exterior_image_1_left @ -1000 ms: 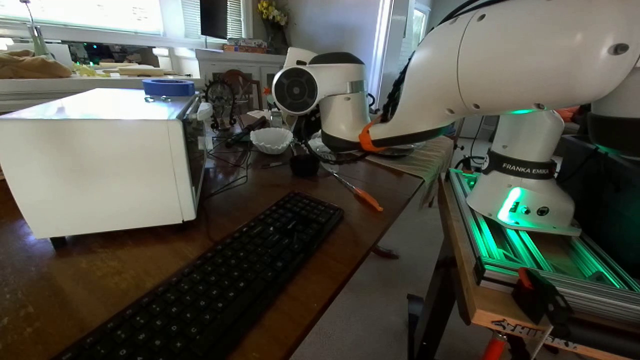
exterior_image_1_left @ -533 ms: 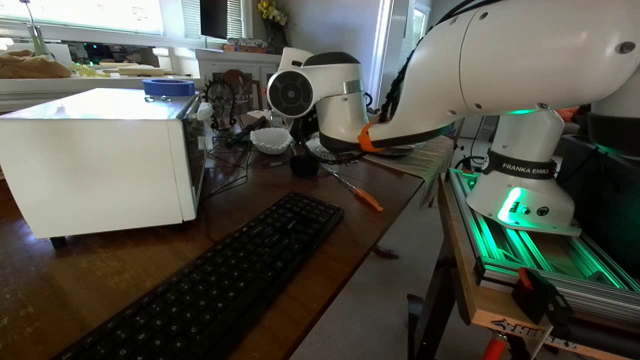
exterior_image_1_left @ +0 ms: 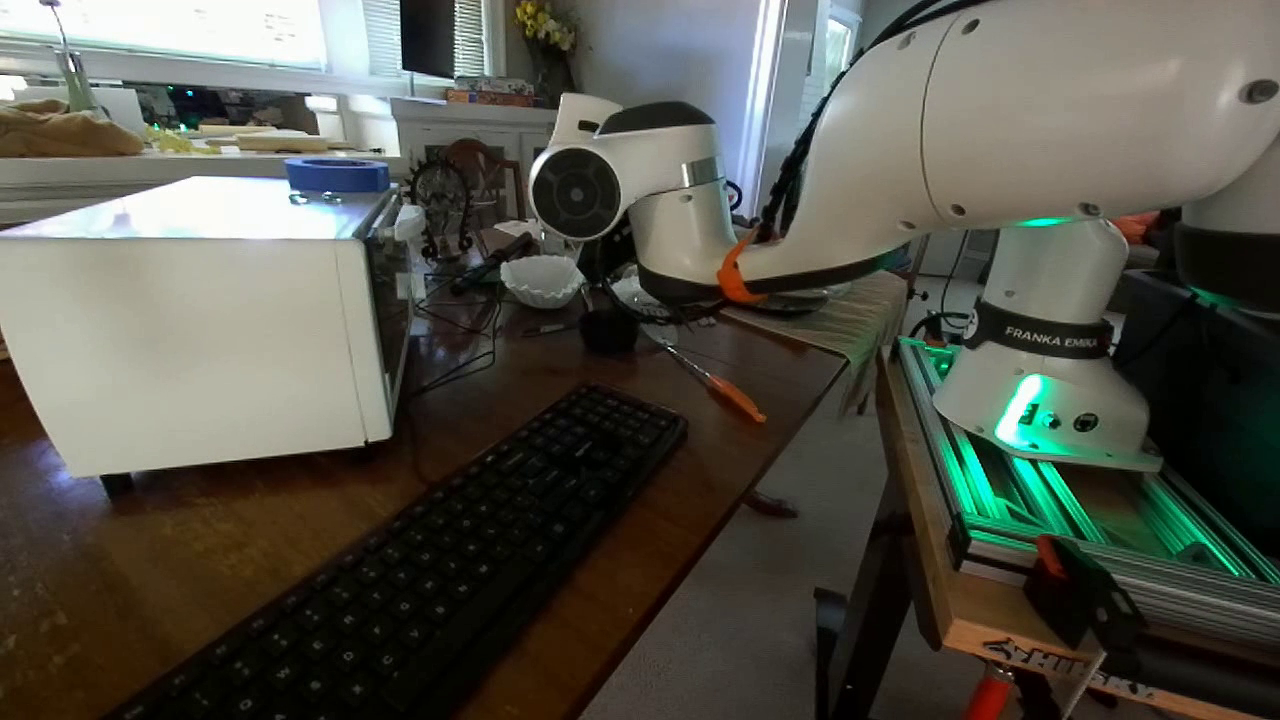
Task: Use the silver spoon to remove some contents from the black tray and place them in the black bowl.
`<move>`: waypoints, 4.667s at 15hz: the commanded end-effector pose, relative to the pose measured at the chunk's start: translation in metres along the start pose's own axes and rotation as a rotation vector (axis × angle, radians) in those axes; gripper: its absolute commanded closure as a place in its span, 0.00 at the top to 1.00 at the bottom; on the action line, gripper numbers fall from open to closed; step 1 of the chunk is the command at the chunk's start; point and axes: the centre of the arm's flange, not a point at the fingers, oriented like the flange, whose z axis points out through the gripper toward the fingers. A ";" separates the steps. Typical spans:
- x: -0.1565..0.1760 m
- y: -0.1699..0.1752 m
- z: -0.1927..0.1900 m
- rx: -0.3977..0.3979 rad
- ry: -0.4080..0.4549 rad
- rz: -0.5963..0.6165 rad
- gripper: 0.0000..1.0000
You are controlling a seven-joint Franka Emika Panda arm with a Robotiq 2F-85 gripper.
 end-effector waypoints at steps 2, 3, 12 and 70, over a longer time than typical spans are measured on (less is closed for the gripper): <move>-0.002 0.000 -0.003 -0.025 0.008 0.001 0.02; -0.002 0.000 -0.004 -0.024 0.020 0.001 0.02; 0.005 0.044 0.040 0.127 -0.207 0.324 0.02; -0.096 0.190 0.039 0.602 -1.086 0.024 0.02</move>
